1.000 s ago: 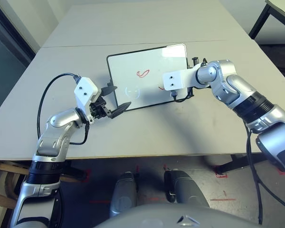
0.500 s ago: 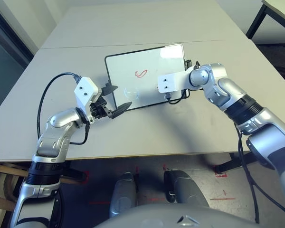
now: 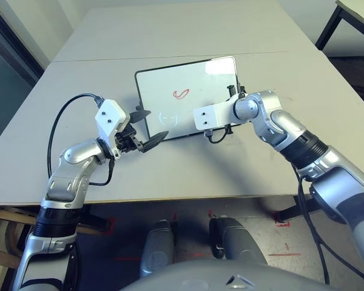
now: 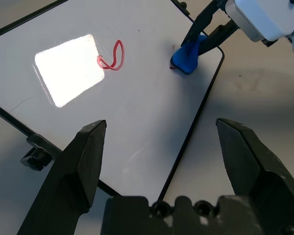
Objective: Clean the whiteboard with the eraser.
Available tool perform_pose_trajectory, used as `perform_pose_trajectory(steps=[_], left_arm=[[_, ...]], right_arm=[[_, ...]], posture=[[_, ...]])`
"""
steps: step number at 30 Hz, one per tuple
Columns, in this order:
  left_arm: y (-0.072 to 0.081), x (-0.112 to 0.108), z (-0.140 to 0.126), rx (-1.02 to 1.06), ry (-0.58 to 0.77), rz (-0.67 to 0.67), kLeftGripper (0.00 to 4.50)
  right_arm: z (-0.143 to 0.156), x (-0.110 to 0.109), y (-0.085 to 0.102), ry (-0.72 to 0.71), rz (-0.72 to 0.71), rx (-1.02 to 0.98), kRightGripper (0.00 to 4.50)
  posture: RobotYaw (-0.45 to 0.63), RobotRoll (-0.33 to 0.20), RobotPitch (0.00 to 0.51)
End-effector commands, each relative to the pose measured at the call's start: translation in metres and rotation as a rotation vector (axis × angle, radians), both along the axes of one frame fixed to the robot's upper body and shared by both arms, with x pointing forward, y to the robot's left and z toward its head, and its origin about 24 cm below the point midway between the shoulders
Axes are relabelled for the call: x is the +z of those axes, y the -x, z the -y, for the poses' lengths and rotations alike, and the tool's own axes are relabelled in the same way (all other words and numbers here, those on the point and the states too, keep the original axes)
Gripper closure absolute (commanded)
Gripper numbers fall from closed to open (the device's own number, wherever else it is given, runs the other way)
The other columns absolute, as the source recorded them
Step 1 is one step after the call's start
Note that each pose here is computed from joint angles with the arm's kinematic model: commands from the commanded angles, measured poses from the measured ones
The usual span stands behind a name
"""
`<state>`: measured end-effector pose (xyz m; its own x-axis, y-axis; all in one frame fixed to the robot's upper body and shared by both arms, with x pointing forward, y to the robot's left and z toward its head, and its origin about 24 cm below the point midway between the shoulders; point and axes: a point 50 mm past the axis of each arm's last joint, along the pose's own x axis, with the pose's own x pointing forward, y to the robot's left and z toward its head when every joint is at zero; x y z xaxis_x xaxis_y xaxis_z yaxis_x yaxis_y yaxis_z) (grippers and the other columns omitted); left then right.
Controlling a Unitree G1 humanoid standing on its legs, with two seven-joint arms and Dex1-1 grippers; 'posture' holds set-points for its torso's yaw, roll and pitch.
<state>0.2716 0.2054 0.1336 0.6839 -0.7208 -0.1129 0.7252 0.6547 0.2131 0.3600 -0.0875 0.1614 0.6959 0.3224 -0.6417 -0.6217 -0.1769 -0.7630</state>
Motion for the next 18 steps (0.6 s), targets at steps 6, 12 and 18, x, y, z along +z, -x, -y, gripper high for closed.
perform_pose_trajectory(steps=[6,12,18], left_arm=[[0.0,-0.007,-0.002,-0.002,-0.017,-0.021,0.0],[-0.001,-0.008,-0.003,-0.001,-0.017,-0.019,0.0],[-0.001,-0.009,-0.004,0.0,-0.017,-0.019,0.0]], right_arm=[[0.032,0.01,-0.015,0.061,0.038,-0.097,4.11],[0.042,0.009,-0.016,0.088,0.039,-0.114,4.11],[0.032,0.002,-0.011,0.074,0.021,-0.082,4.11]], posture=[[-0.05,0.0,0.099],[-0.05,0.0,0.096],[-0.05,0.0,0.099]])
